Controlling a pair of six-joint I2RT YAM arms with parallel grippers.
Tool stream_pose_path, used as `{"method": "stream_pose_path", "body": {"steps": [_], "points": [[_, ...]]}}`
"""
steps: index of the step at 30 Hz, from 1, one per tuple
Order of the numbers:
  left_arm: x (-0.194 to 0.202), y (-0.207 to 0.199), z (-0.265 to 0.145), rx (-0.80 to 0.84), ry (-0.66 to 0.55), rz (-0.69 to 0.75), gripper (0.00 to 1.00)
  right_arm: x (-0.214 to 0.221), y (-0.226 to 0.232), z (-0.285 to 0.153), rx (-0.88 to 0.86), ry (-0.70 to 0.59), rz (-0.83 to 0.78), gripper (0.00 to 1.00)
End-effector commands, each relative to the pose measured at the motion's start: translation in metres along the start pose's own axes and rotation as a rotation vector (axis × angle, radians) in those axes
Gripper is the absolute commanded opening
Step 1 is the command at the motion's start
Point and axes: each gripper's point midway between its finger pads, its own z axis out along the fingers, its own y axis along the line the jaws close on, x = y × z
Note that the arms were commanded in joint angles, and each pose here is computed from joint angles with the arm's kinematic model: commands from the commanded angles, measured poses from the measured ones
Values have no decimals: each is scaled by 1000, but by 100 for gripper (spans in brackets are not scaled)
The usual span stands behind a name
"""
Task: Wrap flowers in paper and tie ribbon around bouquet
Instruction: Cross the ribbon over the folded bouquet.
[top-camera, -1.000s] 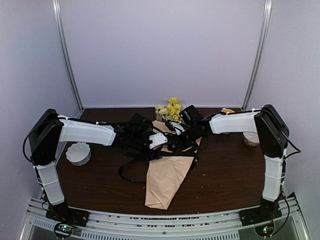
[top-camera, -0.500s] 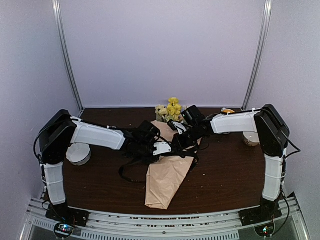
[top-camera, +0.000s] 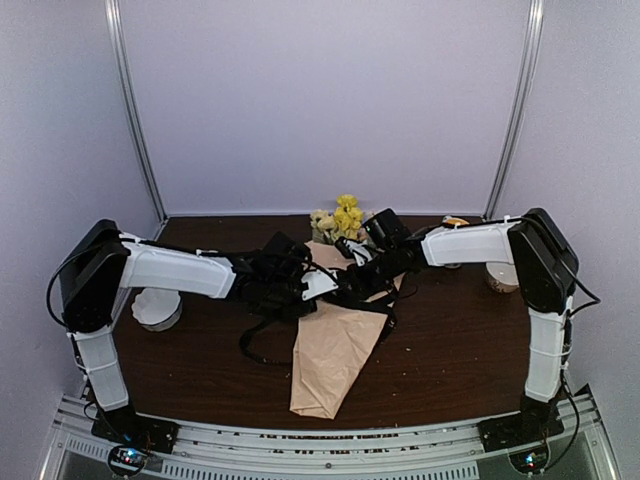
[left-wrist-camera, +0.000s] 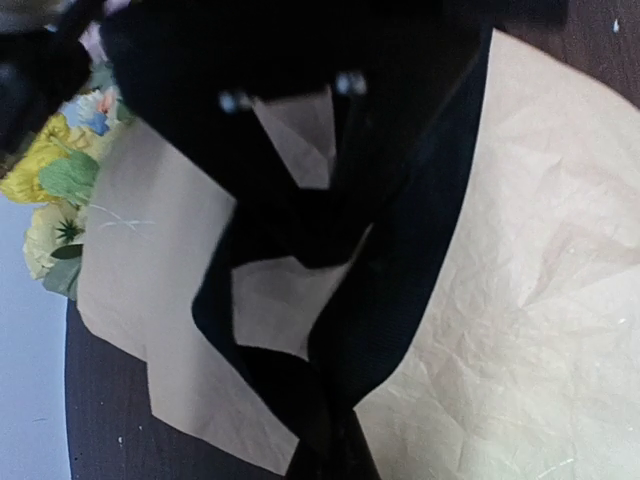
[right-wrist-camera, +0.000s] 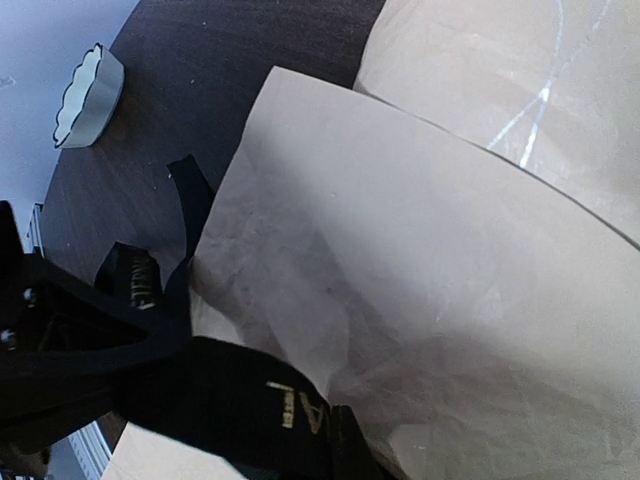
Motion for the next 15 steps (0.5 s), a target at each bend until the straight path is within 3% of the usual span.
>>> {"method": "stream_pose_path", "body": {"steps": [1,8,15], "points": [[-46,21,-38,-35,-186,-62,0,-10,5,3,-41,-13,5,3],[-49,19,-57,-27,-233,-94,0,2,19,6,-127,16,-5,11],[-53,28,-64,-57,-255,-143,0,47,55,6,-303,150,-94,12]]}}
